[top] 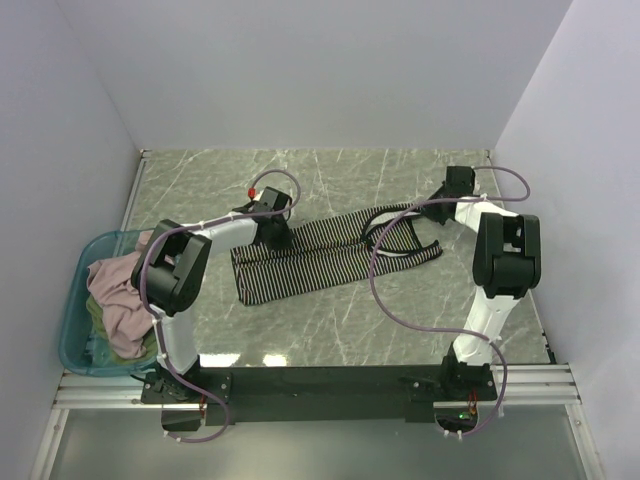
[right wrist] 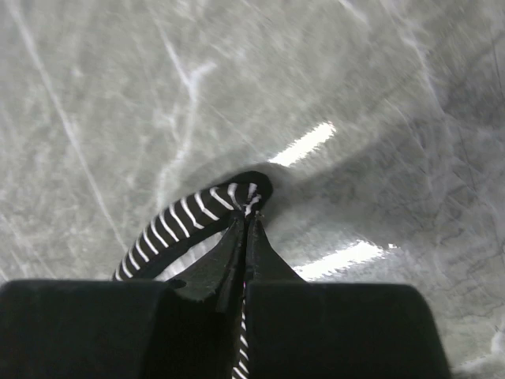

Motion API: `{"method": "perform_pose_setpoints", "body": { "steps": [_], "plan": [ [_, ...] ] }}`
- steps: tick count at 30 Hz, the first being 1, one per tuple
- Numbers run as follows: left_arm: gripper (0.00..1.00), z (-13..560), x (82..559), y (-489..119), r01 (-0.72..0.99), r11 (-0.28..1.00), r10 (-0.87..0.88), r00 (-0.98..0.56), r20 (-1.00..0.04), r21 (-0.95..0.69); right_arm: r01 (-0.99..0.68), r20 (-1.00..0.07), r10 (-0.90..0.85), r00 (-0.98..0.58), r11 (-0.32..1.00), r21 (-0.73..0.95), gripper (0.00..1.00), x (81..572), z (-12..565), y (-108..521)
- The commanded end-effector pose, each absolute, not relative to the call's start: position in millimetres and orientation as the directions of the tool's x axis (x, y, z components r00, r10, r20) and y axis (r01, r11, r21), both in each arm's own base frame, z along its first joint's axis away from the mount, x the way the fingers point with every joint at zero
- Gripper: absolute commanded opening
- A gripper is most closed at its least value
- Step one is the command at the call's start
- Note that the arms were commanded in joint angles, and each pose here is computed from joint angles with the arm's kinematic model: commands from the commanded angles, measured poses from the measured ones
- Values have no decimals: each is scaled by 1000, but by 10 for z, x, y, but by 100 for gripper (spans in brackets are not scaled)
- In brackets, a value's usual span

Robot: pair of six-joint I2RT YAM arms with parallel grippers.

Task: Fold and stack the tank tops
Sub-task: Fold the tank top

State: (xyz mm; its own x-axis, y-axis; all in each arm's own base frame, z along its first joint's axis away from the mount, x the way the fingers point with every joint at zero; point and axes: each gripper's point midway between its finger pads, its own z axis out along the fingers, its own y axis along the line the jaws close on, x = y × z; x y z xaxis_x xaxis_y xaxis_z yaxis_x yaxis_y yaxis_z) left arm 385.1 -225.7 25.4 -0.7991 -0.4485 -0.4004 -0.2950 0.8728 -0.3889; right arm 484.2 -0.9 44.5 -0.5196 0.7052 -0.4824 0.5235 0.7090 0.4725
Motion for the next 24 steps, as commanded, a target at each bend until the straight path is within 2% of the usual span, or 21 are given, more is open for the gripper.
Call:
{"method": "perform_pose_setpoints", "body": {
  "steps": [1,5,14,17,24],
  "plan": [
    [1,331,3787,-2203,-294,876,-444,-800,-402,-383,546,-474,719,-509,695,468,2,4860,432,-72],
    [1,321,3778,-2186,-295,876,-445,-801,-401,-382,555,-449,732,-512,681,477,14,4831,392,-99],
    [1,370,3751,-2232,-269,874,-432,-811,-394,-406,549,-396,767,-504,639,540,27,4870,392,-116],
    [1,432,3770,-2266,-241,877,-415,-816,-402,-417,538,-406,770,-492,636,553,32,4893,449,-114],
    [1,555,3817,-2313,-199,882,-389,-819,-423,-427,439,-484,766,-423,641,630,37,4802,932,5]
  ]
}}
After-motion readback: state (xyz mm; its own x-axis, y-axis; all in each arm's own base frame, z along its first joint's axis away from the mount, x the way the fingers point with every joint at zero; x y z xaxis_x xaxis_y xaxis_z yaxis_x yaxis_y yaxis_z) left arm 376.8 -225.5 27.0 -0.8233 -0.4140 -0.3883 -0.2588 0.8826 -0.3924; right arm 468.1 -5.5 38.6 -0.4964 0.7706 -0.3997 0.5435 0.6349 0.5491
